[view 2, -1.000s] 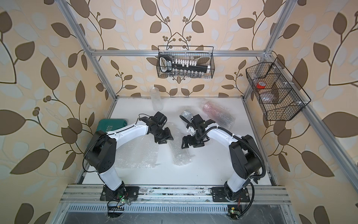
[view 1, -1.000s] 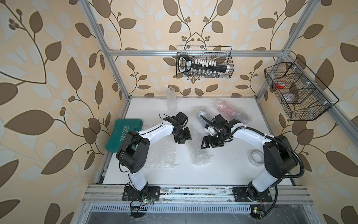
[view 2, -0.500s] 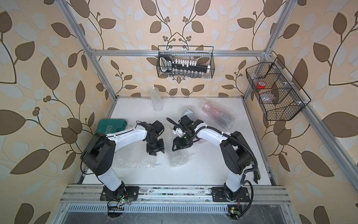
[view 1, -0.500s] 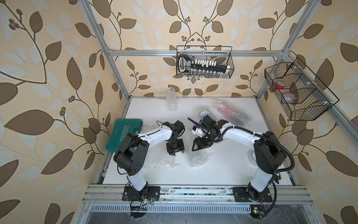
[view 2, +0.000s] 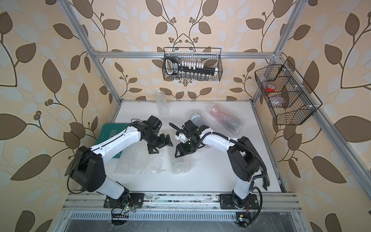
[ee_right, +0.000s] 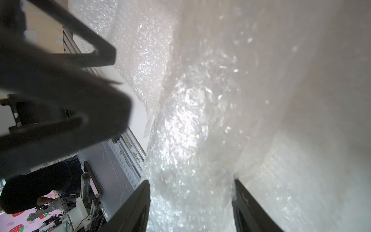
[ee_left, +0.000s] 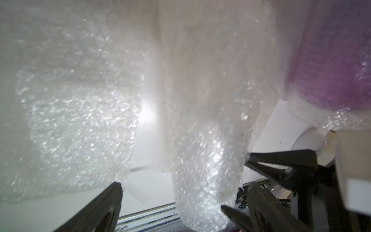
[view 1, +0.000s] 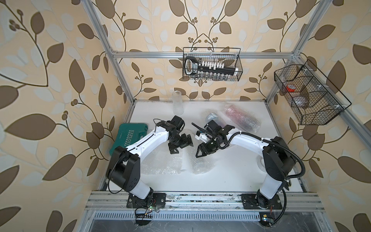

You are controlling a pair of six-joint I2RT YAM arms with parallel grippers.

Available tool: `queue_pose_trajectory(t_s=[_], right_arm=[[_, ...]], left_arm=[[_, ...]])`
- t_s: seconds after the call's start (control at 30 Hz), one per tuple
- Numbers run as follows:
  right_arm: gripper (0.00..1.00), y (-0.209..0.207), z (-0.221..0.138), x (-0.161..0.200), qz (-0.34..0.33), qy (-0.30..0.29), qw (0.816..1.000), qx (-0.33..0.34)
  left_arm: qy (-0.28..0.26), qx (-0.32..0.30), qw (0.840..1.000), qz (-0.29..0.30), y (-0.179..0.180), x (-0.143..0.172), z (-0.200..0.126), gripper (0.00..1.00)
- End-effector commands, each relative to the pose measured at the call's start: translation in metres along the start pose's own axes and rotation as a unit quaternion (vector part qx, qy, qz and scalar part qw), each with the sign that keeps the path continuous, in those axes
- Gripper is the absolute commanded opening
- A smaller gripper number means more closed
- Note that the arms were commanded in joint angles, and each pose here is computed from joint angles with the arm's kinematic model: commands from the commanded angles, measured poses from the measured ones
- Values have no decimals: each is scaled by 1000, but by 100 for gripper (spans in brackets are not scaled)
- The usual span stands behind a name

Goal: Unwrap the vase from the bubble wrap
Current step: Unwrap the bubble wrap at the center of the board.

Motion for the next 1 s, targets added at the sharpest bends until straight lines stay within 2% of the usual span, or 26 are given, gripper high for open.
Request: queue_pose_trajectory(t_s=[0.0, 0.07, 0.2, 0.33, 0.4, 0.6, 0.73, 0.9, 0.97], right_arm=[[64, 12, -7, -4, -23, -20, 999, -31], [64, 10, -9, -1, -18, -22, 999, -30], [63, -5, -17, 4, 16, -34, 999, -9], [61, -40, -30, 11, 90, -45, 994, 35], [60, -51, -29, 14, 104, -34, 993, 42], [59, -54, -19, 6, 92, -17, 995, 40], [64, -39, -14, -9, 61, -18, 998, 22], [65, -32, 1, -9, 49, 6, 999, 21], [59, -35, 6, -5, 55, 12, 998, 26]], left_arm=[[-6, 35, 999, -17, -20, -17, 13, 90], [-2, 29, 999, -18, -25, -22, 24, 81], [19, -8, 1000, -23, -21, -25, 42, 58], [17, -31, 999, -25, -7, -17, 43, 46], [22, -34, 999, -27, -1, -13, 45, 42], [25, -38, 999, -26, 6, -9, 49, 38], [24, -36, 999, -26, 5, -9, 49, 37], [24, -35, 999, -26, 4, -10, 49, 36], [25, -35, 999, -25, 4, -10, 49, 35]])
Point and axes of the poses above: each gripper's point midway between its finger pads, its own z axis out along the fingers, its own y axis along the line the jaws close on, x = y × z, the point moved 10 cm from there along -z, back along the fingers, and after that the axes turned 2 degrees about -z, right-handed, at the moved point
